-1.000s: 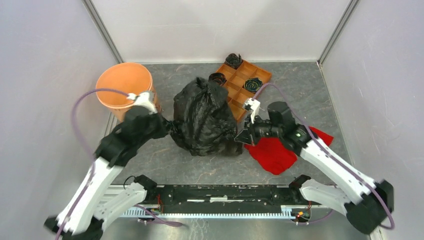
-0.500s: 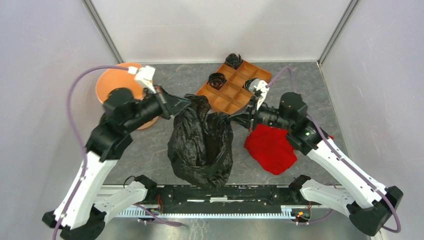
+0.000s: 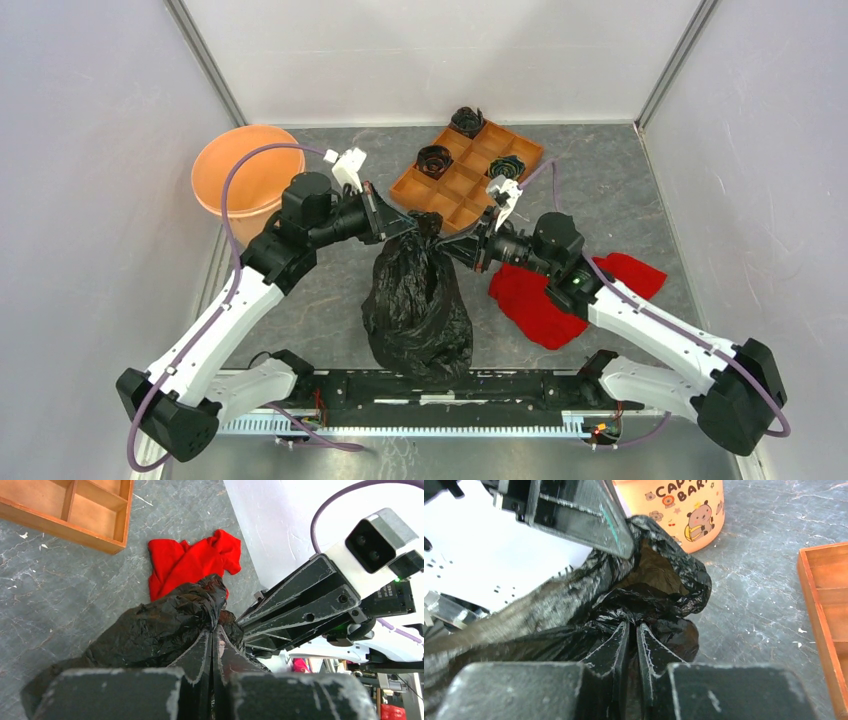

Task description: Put the trash bags into the trash bin

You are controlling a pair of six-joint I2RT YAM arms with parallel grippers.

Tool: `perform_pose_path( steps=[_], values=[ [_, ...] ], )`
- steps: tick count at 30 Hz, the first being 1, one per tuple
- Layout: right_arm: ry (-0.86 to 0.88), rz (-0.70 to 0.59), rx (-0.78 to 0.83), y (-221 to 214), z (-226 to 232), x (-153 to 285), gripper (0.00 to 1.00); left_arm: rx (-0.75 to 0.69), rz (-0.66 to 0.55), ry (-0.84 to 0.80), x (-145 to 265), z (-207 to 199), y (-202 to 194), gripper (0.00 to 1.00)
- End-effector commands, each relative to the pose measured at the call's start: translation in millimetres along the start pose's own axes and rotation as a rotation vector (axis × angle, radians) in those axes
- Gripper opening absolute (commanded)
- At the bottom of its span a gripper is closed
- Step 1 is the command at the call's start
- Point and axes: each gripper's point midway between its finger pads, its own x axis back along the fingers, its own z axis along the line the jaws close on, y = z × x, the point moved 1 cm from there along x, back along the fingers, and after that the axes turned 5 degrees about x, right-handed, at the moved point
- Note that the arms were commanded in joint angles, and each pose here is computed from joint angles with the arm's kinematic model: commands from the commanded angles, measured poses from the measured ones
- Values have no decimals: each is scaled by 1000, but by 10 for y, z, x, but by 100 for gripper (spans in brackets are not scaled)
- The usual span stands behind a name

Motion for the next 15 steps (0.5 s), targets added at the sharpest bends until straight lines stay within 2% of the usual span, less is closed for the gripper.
perform_pose_path(
  steps=[1, 6, 11, 15],
  values=[
    [4, -122, -29, 364, 32, -96, 15, 18, -25, -66, -9, -141, 51, 2],
    [-16, -124, -30, 453, 22, -108, 17, 31, -29, -60, -32, -133, 67, 2],
    [83, -126, -83, 380, 165, -123, 21, 60, -23, -56, -82, -94, 50, 2],
    [102, -132, -102, 341, 194, -135, 32, 91, -13, -71, -131, -78, 21, 2]
  ],
)
